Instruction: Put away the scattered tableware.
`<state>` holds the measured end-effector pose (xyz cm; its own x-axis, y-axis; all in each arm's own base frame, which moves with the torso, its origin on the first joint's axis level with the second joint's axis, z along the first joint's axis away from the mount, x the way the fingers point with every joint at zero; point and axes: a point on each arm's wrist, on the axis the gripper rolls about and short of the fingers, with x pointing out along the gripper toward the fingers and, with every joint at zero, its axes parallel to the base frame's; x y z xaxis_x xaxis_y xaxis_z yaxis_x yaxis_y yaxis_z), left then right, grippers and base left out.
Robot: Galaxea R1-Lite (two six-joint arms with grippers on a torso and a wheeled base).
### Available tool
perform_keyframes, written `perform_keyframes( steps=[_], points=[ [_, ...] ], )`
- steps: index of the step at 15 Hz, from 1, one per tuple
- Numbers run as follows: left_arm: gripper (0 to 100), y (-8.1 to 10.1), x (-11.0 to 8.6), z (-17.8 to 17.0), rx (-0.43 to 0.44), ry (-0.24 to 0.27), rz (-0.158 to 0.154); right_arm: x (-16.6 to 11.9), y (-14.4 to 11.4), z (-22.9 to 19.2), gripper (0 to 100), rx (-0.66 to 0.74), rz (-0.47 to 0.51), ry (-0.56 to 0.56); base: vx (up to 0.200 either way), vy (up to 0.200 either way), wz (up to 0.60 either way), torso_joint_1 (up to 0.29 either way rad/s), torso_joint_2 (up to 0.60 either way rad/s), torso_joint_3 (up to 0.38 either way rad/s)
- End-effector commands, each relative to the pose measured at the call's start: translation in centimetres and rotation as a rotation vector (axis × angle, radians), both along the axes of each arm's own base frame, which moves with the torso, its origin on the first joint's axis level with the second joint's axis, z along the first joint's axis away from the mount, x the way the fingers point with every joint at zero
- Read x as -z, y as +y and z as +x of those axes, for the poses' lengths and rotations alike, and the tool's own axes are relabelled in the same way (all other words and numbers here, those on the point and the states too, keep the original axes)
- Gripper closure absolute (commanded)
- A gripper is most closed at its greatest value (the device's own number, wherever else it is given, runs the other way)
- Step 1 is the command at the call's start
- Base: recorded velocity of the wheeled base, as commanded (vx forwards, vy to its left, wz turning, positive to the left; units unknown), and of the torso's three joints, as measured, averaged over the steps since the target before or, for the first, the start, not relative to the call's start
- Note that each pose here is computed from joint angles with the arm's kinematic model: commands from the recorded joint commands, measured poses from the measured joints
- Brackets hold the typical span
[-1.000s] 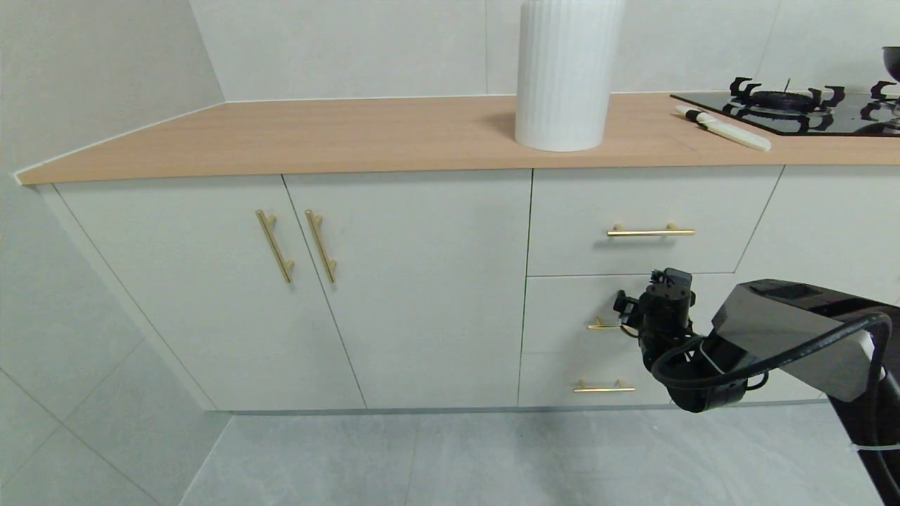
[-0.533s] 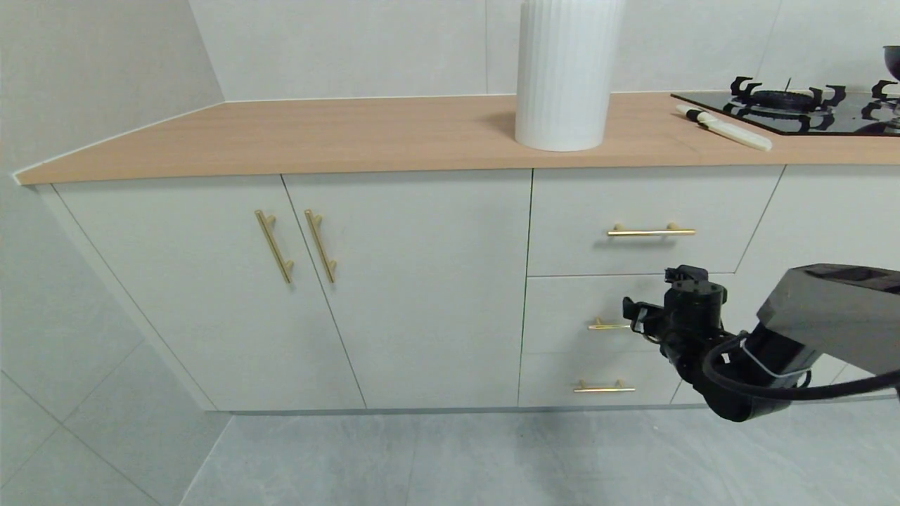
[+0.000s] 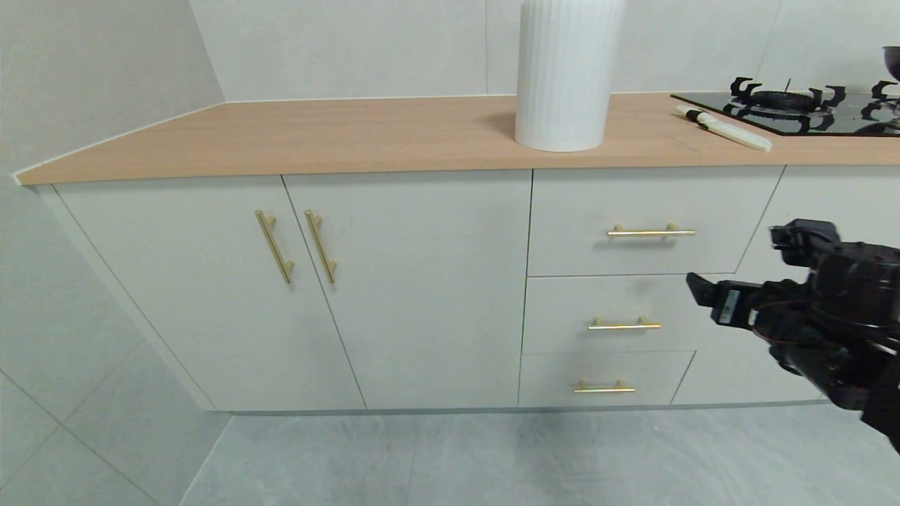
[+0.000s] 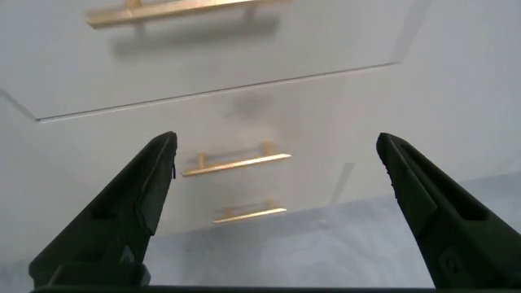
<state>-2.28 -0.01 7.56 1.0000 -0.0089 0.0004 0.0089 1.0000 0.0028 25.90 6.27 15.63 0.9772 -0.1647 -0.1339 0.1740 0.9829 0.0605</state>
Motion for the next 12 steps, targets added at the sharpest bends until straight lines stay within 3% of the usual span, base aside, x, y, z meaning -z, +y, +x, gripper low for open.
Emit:
perform_keyframes(
  steps=[1,6,9,12],
  points=[
    [0,0.0,0.0,0.0,0.0,0.0,0.0,-2.7,-2.7,-10.3,0,0.043,-0.035,-0.144,0.0,0.0,0.0,0.0,0.0,0.0],
    [0,0.0,0.0,0.0,0.0,0.0,0.0,-0.4,-6.5,-21.3,0,0.152,-0.106,-0.196,0.0,0.0,0.0,0.0,0.0,0.0],
    [0,0.0,0.0,0.0,0.0,0.0,0.0,1.6,-7.6,-27.1,0,0.202,-0.211,-0.197,0.0,0.0,0.0,0.0,0.0,0.0],
    [0,0.0,0.0,0.0,0.0,0.0,0.0,1.5,-7.8,-29.7,0,0.333,-0.212,-0.188,0.0,0.0,0.0,0.0,0.0,0.0]
  ],
)
